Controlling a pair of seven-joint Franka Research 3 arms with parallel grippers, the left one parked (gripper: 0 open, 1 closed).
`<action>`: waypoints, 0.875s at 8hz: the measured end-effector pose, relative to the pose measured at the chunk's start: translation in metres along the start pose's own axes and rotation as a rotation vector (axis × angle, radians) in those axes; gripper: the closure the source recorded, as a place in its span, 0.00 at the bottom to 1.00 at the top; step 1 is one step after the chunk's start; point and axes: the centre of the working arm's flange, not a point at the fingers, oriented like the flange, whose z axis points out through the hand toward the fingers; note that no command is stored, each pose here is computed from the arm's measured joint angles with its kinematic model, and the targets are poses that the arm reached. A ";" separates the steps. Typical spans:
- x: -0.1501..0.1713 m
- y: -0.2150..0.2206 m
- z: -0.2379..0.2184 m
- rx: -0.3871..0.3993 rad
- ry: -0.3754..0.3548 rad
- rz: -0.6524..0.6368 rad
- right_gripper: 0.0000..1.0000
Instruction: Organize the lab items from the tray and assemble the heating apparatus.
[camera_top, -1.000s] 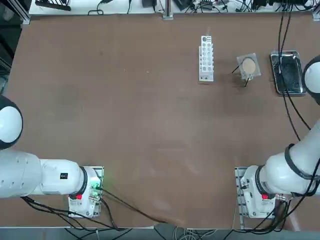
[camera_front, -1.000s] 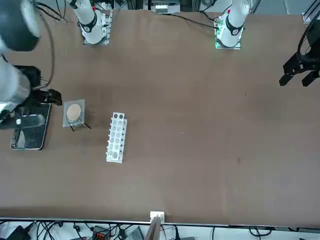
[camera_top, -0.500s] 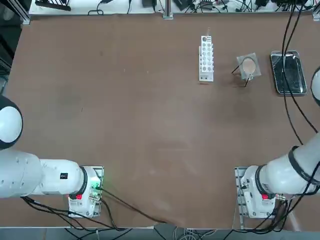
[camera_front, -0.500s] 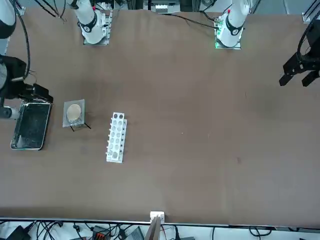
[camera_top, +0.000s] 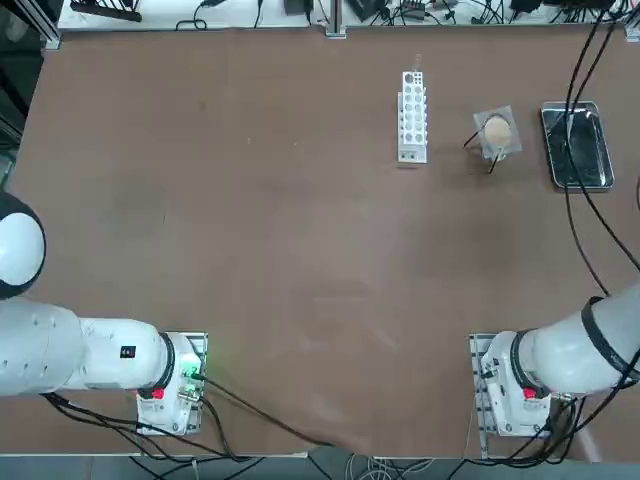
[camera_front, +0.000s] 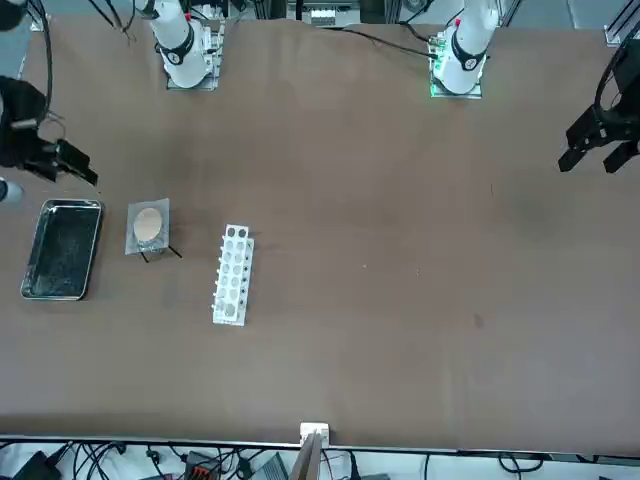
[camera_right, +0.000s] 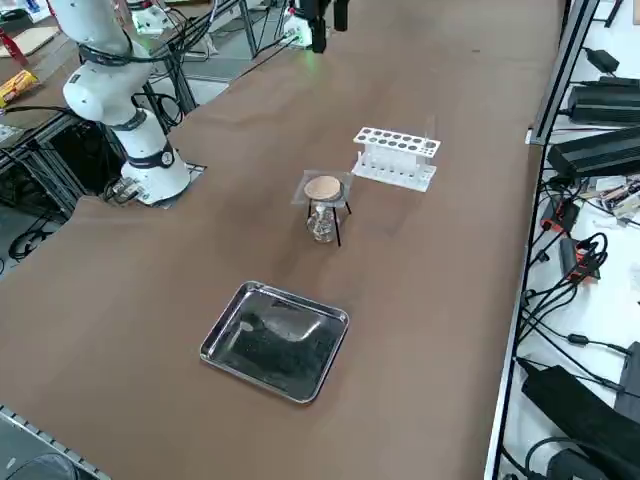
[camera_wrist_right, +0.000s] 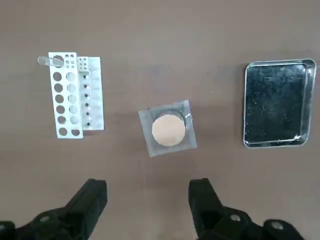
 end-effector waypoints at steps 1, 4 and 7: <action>-0.012 0.003 0.000 0.006 0.004 0.002 0.01; -0.050 0.016 0.004 0.036 0.022 0.001 0.01; -0.056 0.016 0.004 0.043 0.036 -0.003 0.01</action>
